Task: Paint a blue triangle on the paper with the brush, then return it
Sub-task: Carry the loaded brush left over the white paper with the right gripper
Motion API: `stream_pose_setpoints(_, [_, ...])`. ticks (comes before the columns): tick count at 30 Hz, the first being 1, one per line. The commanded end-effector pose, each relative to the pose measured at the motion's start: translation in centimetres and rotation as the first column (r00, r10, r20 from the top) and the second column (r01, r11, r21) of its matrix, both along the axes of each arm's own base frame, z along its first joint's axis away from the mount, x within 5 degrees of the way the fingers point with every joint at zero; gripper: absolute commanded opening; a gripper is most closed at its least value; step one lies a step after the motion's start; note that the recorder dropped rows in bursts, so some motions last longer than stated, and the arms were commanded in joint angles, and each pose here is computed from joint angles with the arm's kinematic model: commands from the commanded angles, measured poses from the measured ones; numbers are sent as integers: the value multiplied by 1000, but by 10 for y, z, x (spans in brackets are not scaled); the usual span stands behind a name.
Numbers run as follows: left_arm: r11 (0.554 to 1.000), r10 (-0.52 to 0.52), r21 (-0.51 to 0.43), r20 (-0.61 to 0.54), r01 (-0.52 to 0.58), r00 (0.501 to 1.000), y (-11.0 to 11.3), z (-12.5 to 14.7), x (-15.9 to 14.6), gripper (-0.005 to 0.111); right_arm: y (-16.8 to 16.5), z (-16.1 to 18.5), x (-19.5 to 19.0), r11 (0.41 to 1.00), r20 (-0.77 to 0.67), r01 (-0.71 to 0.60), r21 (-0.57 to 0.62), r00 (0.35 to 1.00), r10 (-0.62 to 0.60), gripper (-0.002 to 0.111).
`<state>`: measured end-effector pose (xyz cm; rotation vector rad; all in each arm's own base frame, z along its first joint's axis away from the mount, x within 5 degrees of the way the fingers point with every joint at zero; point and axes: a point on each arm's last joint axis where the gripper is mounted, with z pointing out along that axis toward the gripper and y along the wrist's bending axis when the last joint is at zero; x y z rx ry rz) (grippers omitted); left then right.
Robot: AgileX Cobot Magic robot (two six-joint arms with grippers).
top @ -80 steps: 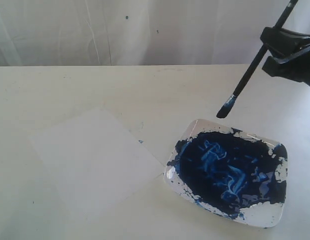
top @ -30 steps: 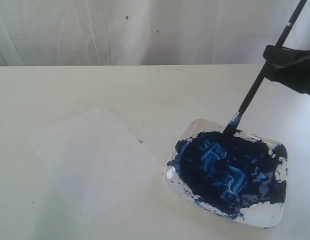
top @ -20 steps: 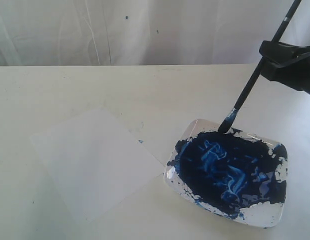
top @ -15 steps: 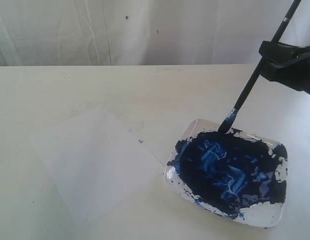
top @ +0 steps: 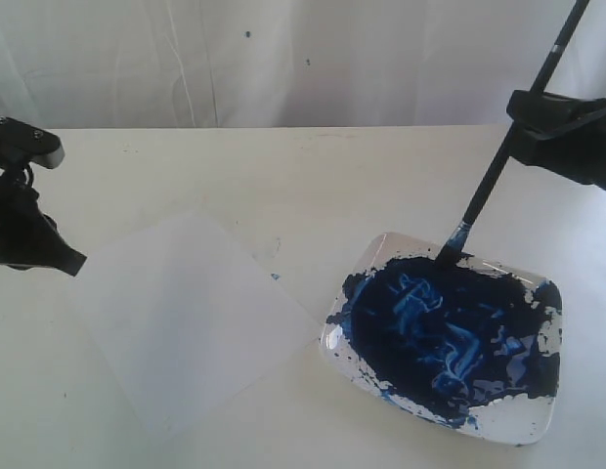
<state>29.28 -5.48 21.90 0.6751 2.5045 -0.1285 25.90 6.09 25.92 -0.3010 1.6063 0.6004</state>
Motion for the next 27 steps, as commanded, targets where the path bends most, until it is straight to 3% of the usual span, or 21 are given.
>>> stream_pose_setpoints(1, [1000, 8, 14, 37, -9, 999, -2, -16, 15, 0, -1, 3, -1, 1000, 9, 5, 4, 1000, -5, 6])
stream_pose_setpoints(11, [999, 36, 23, -44, -35, 998, -2, -57, 28, 0, -1, 3, -1, 1000, 7, 6, 3, 1000, -6, 6])
stream_pose_setpoints(16, [986, 147, -72, -63, -151, 987, -6, -65, 33, 0, -1, 3, -1, 1000, 7, 6, 3, 1000, -6, 6])
stream_pose_setpoints(27, [984, 157, -71, -102, -164, 982, -6, -77, 34, 0, 1, 5, -2, 1000, 37, -23, 15, 999, 22, 6])
